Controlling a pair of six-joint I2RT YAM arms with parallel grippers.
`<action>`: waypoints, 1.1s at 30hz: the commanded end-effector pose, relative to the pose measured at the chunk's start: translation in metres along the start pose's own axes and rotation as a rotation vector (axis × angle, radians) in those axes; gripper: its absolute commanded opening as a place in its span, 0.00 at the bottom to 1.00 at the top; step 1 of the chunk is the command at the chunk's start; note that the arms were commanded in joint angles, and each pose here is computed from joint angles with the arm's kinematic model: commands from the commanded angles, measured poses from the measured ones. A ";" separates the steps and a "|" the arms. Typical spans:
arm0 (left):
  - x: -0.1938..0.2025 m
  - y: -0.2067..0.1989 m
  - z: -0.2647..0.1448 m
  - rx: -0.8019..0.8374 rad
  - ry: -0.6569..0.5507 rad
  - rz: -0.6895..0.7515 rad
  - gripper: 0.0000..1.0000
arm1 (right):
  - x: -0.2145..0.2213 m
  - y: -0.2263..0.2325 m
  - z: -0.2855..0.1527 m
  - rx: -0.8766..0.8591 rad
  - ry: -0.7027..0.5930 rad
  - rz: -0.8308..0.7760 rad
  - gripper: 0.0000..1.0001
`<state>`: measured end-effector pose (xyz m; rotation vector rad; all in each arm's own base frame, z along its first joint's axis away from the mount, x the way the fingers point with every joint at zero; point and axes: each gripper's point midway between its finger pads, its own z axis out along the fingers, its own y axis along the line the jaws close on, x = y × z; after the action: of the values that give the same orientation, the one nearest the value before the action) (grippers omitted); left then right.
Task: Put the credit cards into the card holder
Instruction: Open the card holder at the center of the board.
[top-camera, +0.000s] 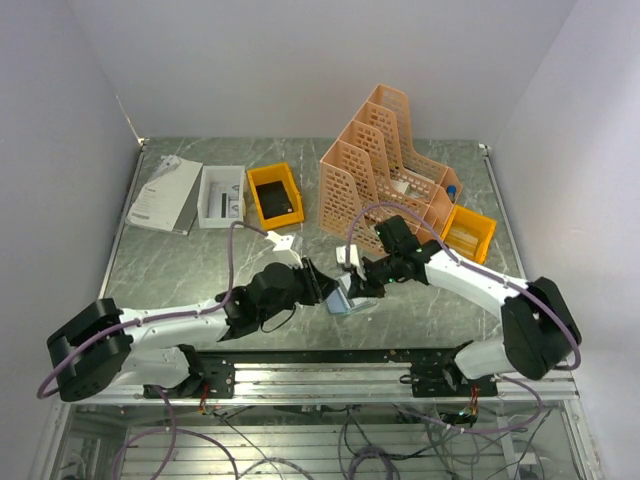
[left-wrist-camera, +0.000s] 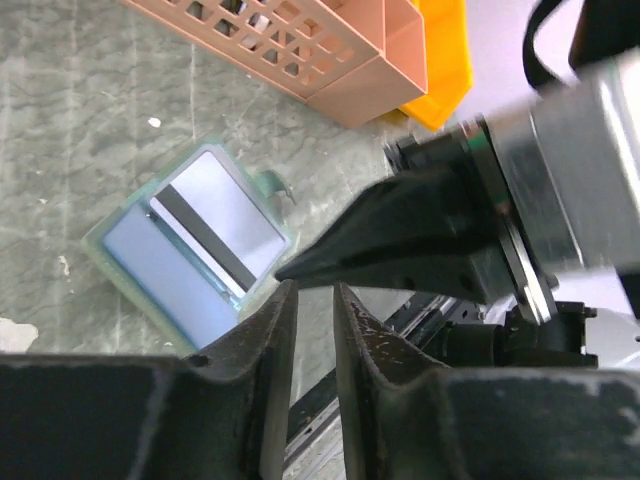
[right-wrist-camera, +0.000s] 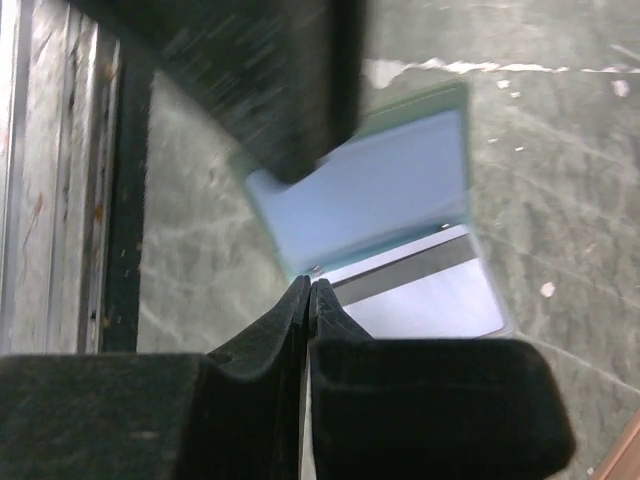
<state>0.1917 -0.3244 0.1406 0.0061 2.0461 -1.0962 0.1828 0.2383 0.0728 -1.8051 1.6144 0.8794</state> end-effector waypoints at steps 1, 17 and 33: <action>0.008 -0.012 0.012 0.056 0.044 -0.002 0.25 | -0.018 -0.030 0.007 0.063 -0.043 0.231 0.00; 0.072 0.106 0.019 -0.235 0.167 -0.044 0.14 | 0.028 -0.024 0.046 0.044 0.129 0.352 0.00; 0.009 0.067 0.014 -0.168 0.044 0.150 0.18 | -0.005 -0.050 -0.079 0.229 -0.104 0.200 0.25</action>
<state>0.1968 -0.2972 0.0400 0.0392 2.2697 -0.8947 0.2194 0.2270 0.1010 -1.5468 1.7952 0.9257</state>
